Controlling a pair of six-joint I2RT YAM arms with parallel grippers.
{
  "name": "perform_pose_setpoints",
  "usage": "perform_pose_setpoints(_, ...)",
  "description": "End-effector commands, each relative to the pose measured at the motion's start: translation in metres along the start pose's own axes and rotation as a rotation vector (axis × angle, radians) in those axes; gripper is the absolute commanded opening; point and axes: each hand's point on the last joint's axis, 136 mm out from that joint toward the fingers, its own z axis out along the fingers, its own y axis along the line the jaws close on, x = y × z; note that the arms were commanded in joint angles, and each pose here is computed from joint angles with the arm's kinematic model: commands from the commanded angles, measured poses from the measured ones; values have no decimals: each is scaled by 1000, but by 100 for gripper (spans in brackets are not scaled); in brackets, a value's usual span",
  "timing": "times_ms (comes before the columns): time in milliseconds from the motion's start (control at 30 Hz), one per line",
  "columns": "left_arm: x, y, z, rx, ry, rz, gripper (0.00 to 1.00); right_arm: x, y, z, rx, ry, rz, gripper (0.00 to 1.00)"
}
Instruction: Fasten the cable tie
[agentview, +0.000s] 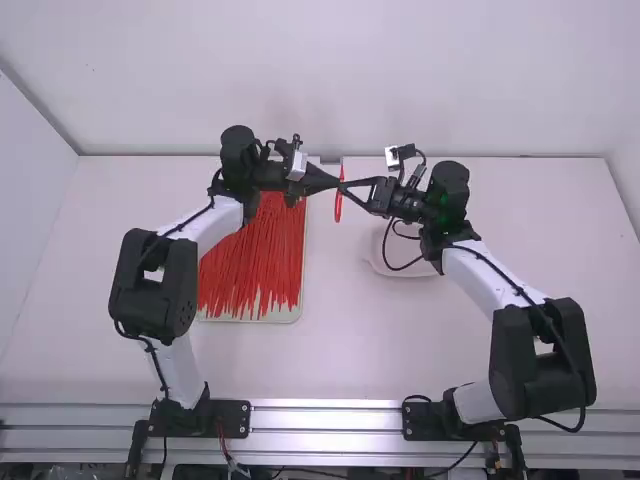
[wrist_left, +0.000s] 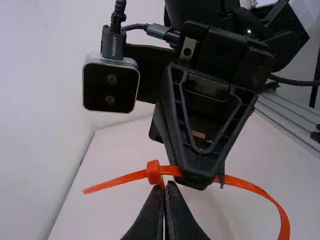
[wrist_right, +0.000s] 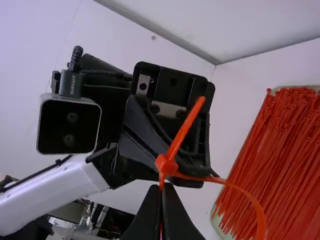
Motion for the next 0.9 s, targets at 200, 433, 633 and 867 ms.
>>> perform_pose_setpoints(200, 0, -32, 7, 140, -38, 16, 2, -48, -10, -13, 91, -180, -21, 0)
perform_pose_setpoints(433, 1, -28, 3, 121, -33, 19, 2, -37, -4, -10, 61, -119, -99, 47)
perform_pose_setpoints(633, -2, -27, 1, 121, -29, -29, 2, -33, -2, -14, 37, -84, -97, 63)
perform_pose_setpoints(867, -3, -29, 6, 127, -32, -36, 2, -33, -2, -15, 35, -83, -86, 62)
